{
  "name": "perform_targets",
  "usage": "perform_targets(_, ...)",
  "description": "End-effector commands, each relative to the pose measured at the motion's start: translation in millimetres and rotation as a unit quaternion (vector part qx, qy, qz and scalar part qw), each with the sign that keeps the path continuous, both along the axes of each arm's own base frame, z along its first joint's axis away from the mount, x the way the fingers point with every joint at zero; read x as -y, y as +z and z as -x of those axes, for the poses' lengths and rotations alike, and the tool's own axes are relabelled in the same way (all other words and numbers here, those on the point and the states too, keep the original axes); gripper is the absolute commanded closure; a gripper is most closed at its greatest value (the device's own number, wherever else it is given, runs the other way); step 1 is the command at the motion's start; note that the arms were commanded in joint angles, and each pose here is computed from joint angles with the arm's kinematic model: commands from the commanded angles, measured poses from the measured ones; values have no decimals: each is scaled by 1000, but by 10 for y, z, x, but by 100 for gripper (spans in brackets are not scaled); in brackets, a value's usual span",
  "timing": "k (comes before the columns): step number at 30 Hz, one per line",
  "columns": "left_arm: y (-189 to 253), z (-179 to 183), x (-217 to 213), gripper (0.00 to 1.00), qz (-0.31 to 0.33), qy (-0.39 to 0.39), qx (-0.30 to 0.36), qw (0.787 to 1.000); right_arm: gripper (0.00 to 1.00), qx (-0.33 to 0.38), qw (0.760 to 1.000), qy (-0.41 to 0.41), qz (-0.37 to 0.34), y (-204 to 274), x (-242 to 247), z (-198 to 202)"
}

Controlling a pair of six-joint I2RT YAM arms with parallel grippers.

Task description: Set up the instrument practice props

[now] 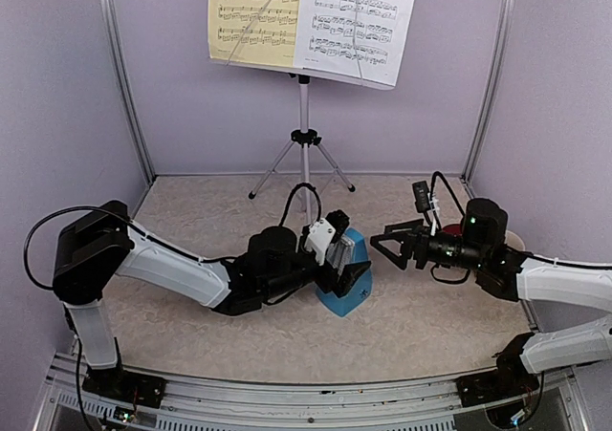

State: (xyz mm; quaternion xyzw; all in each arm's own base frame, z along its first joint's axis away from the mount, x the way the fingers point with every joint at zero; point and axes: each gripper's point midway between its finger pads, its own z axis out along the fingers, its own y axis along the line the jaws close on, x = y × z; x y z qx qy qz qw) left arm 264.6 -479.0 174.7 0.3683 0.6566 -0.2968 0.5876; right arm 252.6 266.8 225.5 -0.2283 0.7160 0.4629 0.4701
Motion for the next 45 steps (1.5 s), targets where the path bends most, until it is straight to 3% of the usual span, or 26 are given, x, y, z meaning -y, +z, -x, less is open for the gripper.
perform_targets(1,338,101,-228,2,55,-9,16,998,6,2,1000,-25,6,84,26,-137)
perform_targets(13,634,32,-872,6,168,-23,-27,985,7,-2,999,-51,13,168,-6,-336)
perform_targets(33,184,53,-167,17,52,-29,-10,998,13,-50,998,-29,32,-133,-226,-501)
perform_targets(45,123,-35,-68,36,15,2,9,1000,13,-61,997,-12,43,-300,-287,-454)
